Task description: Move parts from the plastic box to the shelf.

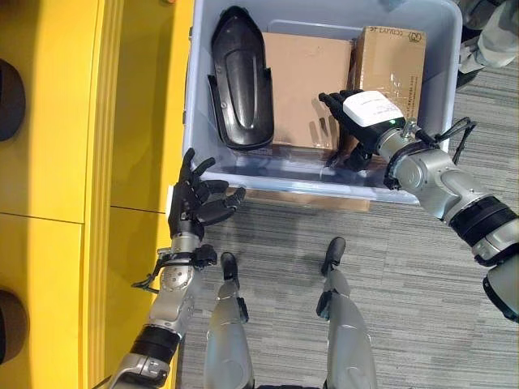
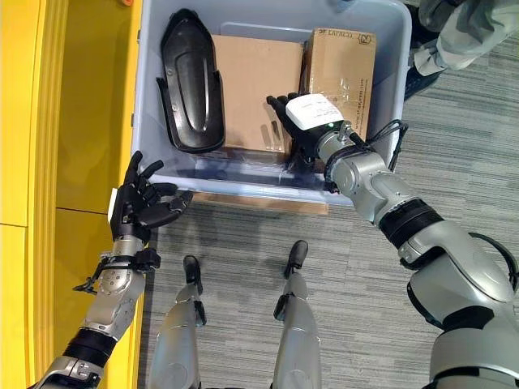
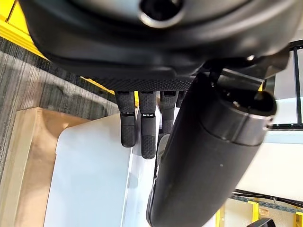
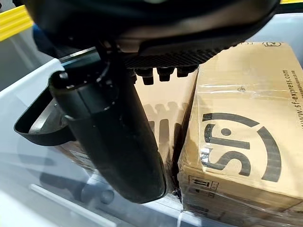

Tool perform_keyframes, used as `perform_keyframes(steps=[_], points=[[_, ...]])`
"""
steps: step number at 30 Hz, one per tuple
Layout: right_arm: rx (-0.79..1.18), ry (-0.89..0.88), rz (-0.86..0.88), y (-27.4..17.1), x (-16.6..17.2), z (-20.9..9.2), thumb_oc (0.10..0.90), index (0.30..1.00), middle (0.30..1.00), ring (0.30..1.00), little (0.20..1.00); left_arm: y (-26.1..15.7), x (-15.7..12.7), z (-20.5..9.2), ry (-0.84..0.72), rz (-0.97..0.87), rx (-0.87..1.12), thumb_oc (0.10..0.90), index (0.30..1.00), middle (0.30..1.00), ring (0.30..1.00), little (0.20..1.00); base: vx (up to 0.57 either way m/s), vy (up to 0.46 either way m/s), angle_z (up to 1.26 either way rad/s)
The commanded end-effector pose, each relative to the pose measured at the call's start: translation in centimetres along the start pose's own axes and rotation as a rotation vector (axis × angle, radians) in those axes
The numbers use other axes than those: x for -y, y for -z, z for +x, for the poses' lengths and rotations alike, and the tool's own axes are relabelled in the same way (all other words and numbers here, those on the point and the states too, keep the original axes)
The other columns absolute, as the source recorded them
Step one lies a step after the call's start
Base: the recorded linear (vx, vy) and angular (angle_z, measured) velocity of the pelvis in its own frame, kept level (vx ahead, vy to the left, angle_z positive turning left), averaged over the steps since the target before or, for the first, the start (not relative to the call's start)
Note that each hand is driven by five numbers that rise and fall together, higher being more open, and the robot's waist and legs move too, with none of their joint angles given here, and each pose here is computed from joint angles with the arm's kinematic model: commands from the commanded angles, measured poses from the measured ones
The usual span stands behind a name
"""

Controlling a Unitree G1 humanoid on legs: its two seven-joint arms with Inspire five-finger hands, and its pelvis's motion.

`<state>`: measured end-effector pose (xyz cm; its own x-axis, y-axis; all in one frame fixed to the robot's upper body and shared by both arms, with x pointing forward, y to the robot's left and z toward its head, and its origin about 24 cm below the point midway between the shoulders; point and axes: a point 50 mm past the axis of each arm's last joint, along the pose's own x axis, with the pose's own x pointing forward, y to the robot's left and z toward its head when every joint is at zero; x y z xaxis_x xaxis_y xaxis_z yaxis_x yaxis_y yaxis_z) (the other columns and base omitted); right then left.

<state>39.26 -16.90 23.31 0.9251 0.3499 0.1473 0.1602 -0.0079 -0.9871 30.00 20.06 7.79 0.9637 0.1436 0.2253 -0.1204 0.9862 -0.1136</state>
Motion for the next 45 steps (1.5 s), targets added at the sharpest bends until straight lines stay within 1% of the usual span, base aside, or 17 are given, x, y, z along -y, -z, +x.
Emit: perform_keyframes(steps=[1,18,45], points=[[0.074,0.308,-0.024,-1.5,8.8,0.8,0.9,1.0,1.0,1.0,1.0,1.6,-0.2,-1.5,-0.025,0.011,-0.084,0.9,1.0,1.0,1.0,1.0,0.0,0.0,0.0],[0.11,0.396,0.044,-2.3,10.9,0.8,0.9,1.0,1.0,1.0,1.0,1.3,0.0,-1.0,-0.013,0.018,-0.076,0.9,1.0,1.0,1.0,1.0,0.0,0.0,0.0],[0.138,0.457,0.074,-2.7,12.1,0.2,0.9,1.0,1.0,1.0,1.0,1.5,-0.4,-1.2,-0.026,0.029,-0.089,0.9,1.0,1.0,1.0,1.0,0.0,0.0,0.0]])
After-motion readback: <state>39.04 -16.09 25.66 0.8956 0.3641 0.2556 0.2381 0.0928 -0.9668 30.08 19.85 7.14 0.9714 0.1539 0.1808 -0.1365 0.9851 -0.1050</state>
